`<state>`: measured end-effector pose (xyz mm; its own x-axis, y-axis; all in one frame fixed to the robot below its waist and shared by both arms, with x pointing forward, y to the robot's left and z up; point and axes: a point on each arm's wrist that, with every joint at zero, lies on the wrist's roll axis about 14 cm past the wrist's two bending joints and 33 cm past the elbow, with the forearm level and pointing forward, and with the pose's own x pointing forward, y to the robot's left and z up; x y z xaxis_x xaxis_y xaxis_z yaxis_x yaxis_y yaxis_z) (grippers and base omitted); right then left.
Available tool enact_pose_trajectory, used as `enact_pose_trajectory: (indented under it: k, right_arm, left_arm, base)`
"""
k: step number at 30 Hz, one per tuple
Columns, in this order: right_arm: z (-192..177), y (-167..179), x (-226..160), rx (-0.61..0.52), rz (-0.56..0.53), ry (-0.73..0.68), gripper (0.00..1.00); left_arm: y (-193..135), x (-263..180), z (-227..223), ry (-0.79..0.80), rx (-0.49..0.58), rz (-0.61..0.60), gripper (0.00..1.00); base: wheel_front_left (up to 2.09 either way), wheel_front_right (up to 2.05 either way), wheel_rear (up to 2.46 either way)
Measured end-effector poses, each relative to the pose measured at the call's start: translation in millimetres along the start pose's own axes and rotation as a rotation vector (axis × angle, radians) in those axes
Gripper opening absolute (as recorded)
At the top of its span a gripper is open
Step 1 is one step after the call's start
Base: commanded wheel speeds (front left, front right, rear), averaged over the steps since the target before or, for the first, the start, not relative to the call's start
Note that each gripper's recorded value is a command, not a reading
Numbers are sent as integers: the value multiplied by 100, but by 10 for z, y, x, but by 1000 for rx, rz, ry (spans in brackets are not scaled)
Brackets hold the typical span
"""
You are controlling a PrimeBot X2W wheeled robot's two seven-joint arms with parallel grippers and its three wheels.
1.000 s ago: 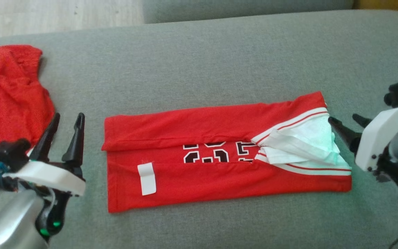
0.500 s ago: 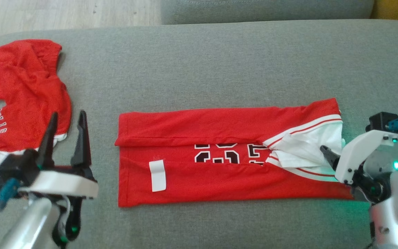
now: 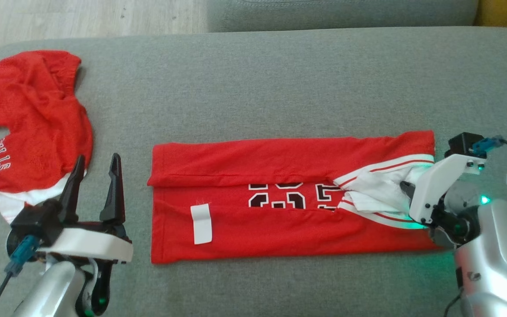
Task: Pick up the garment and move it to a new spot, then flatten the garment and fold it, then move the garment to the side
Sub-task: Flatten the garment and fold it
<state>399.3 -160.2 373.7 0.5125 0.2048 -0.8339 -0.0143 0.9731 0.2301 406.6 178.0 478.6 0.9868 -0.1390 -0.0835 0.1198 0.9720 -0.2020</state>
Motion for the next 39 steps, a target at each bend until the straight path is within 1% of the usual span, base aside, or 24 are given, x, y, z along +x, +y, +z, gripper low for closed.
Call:
enact_pose_trajectory:
  k: [3,6,8,13,15,18,20,23,25,28,32,35,39]
  right_arm:
    - [27,-19,-46,15,9,-16,0]
    - [87,-216,-164,0,-36,-37,0]
    - [162,-431,-296,-8,-86,-60,0]
    - [362,-1092,-773,-2,-268,-149,0]
    - [419,-1296,-959,-1,-334,-180,0]
    - [495,-1473,-1183,-17,-411,-207,0]
    - [509,-1465,-1253,-22,-419,-215,0]
    - [442,-1328,-1250,-32,-390,-196,0]
    - [365,-1117,-1186,-46,-331,-180,0]
    - [279,-644,-1060,-101,-210,-163,0]
    - [264,7,-937,-214,-54,-161,0]
    - [192,452,-818,-271,56,-143,0]
    - [27,915,-607,-336,167,-77,0]
  left_arm:
    - [-14,13,-15,5,2,-5,100]
    - [-39,29,-3,1,3,-12,100]
    - [-53,28,2,0,3,-16,100]
    - [-56,-23,-49,15,6,-14,100]
    - [-65,-32,-61,18,6,-16,100]
    - [-102,-39,-50,14,5,-27,100]
    - [-130,-35,-24,7,4,-35,100]
    - [-150,-38,15,-4,6,-39,100]
    - [-156,-46,35,-9,8,-38,100]
    - [-165,-56,57,-14,9,-40,100]
    - [-156,-58,53,-12,10,-39,100]
    - [-144,-62,48,-9,12,-36,100]
    - [-117,-74,35,-5,12,-29,100]
  base:
    - [0,0,0]
    - [0,0,0]
    - [0,0,0]
    - [0,0,0]
    - [0,0,0]
    - [0,0,0]
    - [0,0,0]
    - [0,0,0]
    - [0,0,0]
    - [0,0,0]
    - [0,0,0]
    - [0,0,0]
    - [0,0,0]
